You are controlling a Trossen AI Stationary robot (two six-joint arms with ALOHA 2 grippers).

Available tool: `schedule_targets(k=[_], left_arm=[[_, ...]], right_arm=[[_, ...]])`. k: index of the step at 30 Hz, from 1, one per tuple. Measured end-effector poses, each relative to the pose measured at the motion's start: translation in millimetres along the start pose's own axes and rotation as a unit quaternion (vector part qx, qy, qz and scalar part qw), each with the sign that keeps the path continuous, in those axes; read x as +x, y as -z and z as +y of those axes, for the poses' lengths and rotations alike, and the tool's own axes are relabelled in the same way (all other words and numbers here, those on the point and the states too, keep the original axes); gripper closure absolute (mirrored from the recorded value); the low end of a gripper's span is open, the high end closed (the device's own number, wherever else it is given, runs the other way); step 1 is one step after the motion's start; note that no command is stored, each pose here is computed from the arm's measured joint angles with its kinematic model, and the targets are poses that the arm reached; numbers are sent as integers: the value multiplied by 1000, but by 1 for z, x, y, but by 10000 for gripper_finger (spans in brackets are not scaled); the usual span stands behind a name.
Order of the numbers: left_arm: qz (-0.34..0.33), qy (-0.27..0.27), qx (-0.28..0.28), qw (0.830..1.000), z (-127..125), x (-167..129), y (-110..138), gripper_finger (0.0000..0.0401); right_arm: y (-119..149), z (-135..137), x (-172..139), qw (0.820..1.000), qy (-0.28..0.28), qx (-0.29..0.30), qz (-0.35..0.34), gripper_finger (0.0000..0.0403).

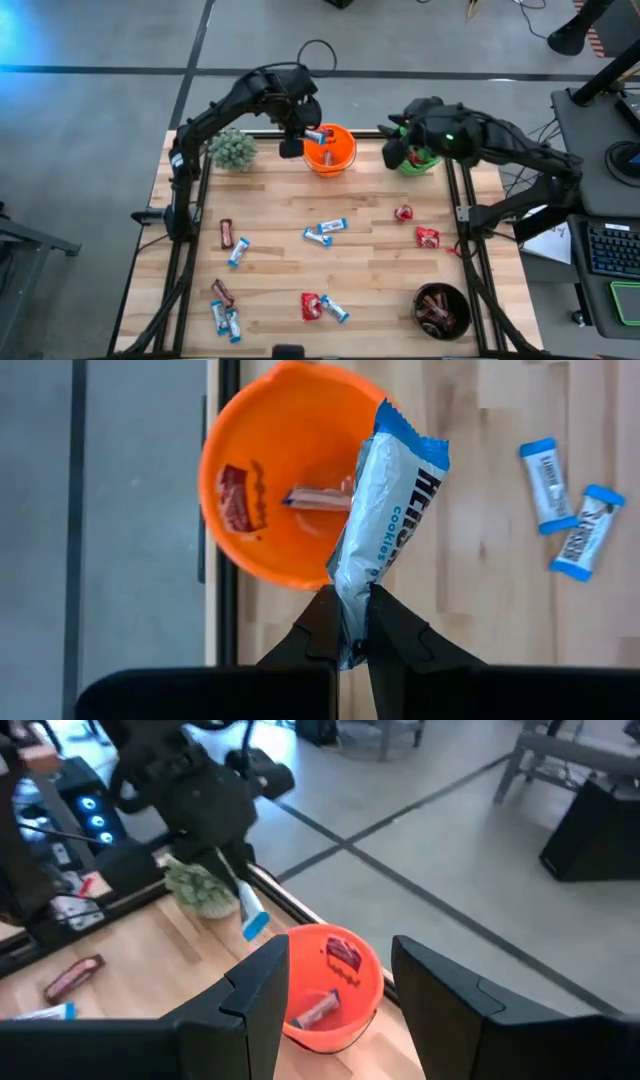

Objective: Organize candy in baskets
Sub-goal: Put the white chocolate bar into the orange bucket

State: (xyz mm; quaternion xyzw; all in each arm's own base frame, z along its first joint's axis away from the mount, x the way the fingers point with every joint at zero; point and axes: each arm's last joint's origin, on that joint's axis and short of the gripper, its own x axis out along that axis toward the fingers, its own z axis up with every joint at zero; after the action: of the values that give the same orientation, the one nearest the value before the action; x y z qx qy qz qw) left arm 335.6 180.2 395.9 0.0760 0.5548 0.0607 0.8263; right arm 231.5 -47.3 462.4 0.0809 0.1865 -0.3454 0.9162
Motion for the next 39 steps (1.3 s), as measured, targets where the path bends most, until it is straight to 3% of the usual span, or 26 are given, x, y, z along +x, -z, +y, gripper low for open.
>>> schedule_targets(k=[5,15,28,39], left_arm=[[4,-7,-4,1000,13,0,8,401],[7,-13,-22,1000,26,-1,16,401],[-12,-33,-44,998,38,-2,18,401],[-69,-59,-41,995,45,-3,8,401]], right_arm=[[3,-3,38,999,33,0,34,234],[9,-20,98,995,17,23,92,234],[-9,-66,117,991,-117,45,51,234],[-11,-81,124,983,-173,35,43,234]])
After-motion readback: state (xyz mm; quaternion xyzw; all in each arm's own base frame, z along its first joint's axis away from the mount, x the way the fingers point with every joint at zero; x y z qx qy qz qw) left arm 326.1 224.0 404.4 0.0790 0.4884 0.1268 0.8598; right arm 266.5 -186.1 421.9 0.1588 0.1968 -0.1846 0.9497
